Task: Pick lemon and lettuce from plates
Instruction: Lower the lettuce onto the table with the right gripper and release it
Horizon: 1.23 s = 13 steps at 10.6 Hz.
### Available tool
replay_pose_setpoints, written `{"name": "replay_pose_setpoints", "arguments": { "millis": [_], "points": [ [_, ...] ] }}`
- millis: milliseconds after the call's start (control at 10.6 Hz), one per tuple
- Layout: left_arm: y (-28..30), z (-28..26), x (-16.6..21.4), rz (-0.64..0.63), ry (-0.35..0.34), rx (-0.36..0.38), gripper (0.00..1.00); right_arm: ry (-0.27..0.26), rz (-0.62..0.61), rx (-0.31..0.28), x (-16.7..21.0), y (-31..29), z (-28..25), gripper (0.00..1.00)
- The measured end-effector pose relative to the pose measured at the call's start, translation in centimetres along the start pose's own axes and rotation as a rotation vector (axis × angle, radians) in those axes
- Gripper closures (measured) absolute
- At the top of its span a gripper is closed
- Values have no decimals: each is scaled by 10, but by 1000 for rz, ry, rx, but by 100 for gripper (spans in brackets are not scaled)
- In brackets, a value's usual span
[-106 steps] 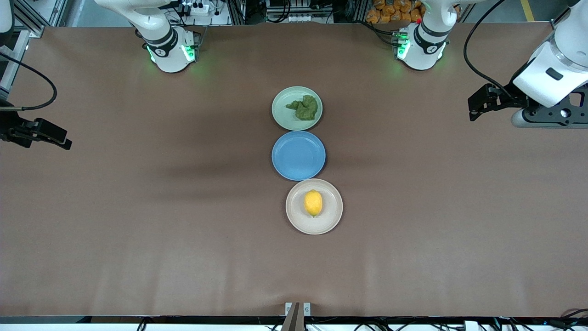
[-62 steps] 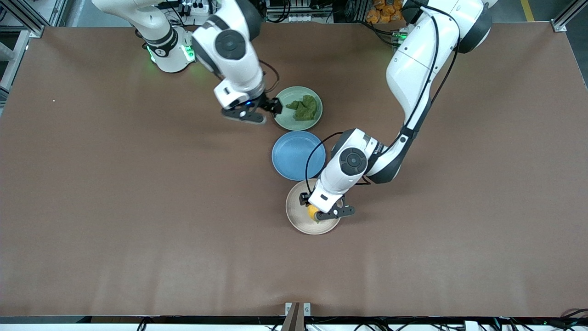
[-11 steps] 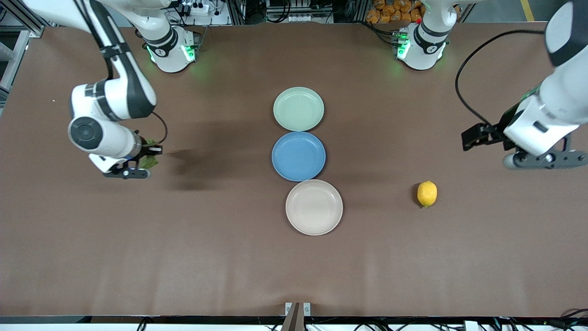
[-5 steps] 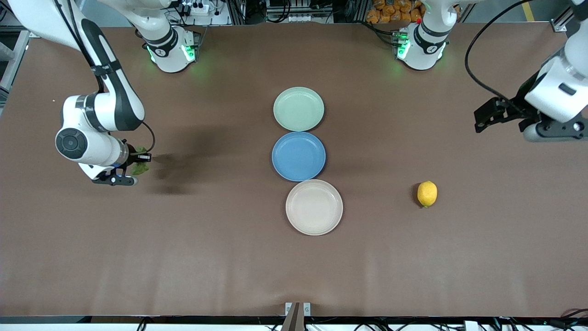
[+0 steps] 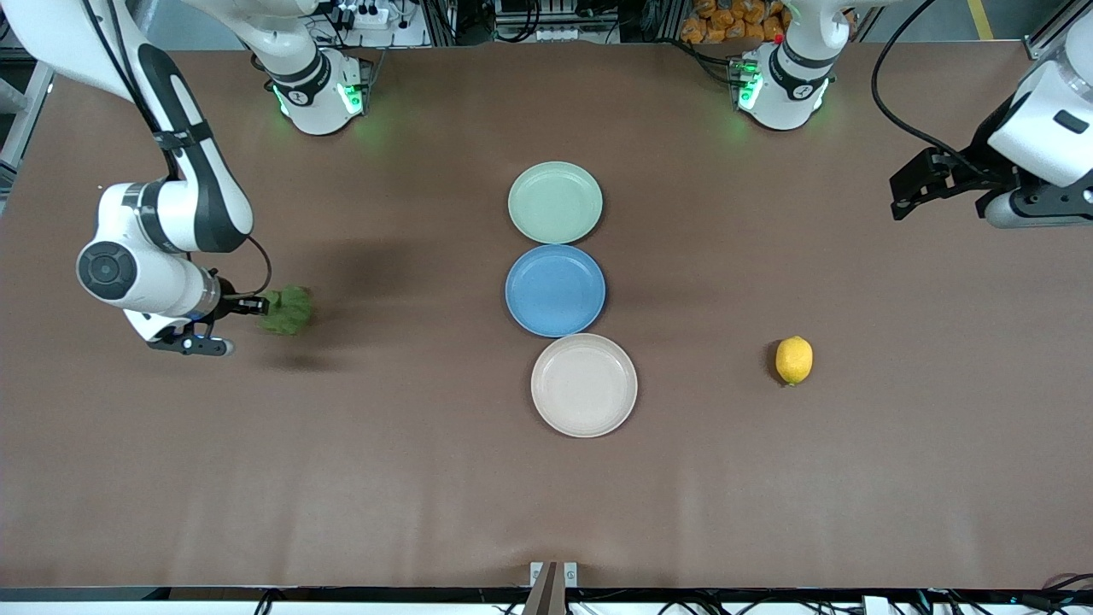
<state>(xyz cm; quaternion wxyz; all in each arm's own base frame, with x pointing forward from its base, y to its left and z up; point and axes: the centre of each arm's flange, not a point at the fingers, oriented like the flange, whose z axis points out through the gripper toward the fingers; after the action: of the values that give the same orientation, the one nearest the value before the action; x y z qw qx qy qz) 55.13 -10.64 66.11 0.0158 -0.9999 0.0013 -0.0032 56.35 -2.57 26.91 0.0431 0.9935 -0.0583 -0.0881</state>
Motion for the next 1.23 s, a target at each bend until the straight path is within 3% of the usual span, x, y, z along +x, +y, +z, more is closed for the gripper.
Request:
{"name": "replay_pose_setpoints", "arguments": {
  "millis": [188, 283, 565, 942, 1225],
  "points": [
    [-1, 3, 0, -4, -6, 3, 0, 23, 3, 3, 6, 1, -11, 5],
    [-2, 3, 1, -5, -7, 1, 0, 38, 6, 4, 10, 1, -18, 0],
    [1, 1, -1, -3, -9, -28, 0, 80, 19, 3, 13, 8, -49, 0],
    [1, 0, -2, -3, -6, -30, 0, 22, -2, -25, 2, 9, -136, 0],
    [1, -1, -2, -2, -6, -30, 0, 30, -45, -29, -2, 14, -192, 0]
  ]
}}
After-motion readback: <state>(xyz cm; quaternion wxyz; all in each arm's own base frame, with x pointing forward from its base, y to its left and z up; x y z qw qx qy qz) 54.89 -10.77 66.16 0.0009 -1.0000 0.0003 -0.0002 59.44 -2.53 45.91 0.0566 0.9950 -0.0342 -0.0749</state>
